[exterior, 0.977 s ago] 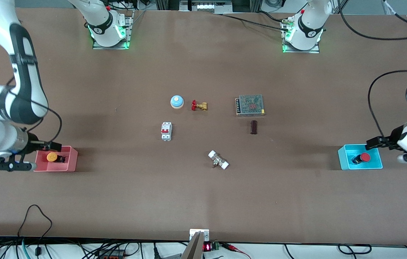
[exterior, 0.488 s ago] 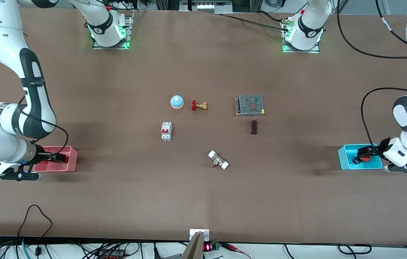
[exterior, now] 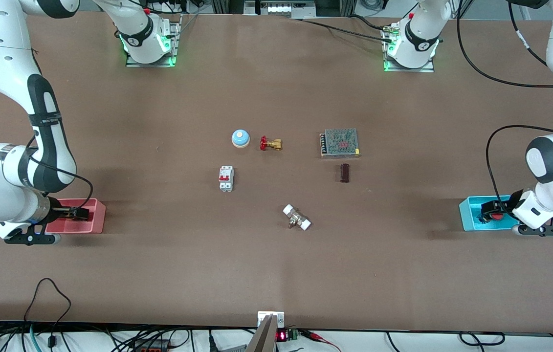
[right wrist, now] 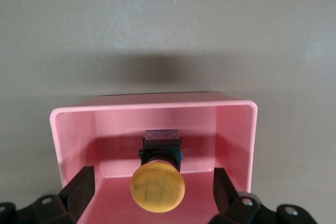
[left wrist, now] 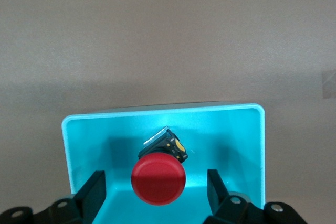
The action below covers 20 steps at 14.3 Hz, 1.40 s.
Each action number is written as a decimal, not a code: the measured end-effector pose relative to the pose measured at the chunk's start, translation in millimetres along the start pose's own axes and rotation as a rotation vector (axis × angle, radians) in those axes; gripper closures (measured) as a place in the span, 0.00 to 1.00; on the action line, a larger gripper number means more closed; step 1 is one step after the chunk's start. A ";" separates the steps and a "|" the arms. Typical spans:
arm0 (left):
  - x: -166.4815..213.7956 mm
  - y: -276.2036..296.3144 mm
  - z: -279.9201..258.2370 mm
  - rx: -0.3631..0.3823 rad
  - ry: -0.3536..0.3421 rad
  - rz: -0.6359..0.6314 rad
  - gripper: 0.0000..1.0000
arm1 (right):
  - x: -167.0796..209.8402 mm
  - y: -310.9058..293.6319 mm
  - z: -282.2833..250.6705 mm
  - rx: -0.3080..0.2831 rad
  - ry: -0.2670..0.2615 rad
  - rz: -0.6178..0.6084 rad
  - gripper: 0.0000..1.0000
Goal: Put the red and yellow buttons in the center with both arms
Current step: 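Lower both grippers into the trays and close on the buttons, then lift the yellow button with the right gripper while the left gripper lifts the red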
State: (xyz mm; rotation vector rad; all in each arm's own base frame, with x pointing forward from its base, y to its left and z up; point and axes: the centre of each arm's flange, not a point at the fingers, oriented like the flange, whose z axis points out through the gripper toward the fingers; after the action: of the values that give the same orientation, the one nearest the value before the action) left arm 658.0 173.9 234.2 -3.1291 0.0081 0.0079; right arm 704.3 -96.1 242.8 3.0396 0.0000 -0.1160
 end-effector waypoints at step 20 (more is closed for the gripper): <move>9.6 73.5 -106.8 -0.010 -0.008 0.019 0.59 | -1.3 5.7 26.7 0.002 -0.033 -0.038 0.60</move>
State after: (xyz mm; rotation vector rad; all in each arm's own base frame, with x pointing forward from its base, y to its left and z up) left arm 667.8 99.0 340.0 -3.1388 0.0375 0.0203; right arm 701.0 -104.5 217.0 3.0398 0.0550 -0.1691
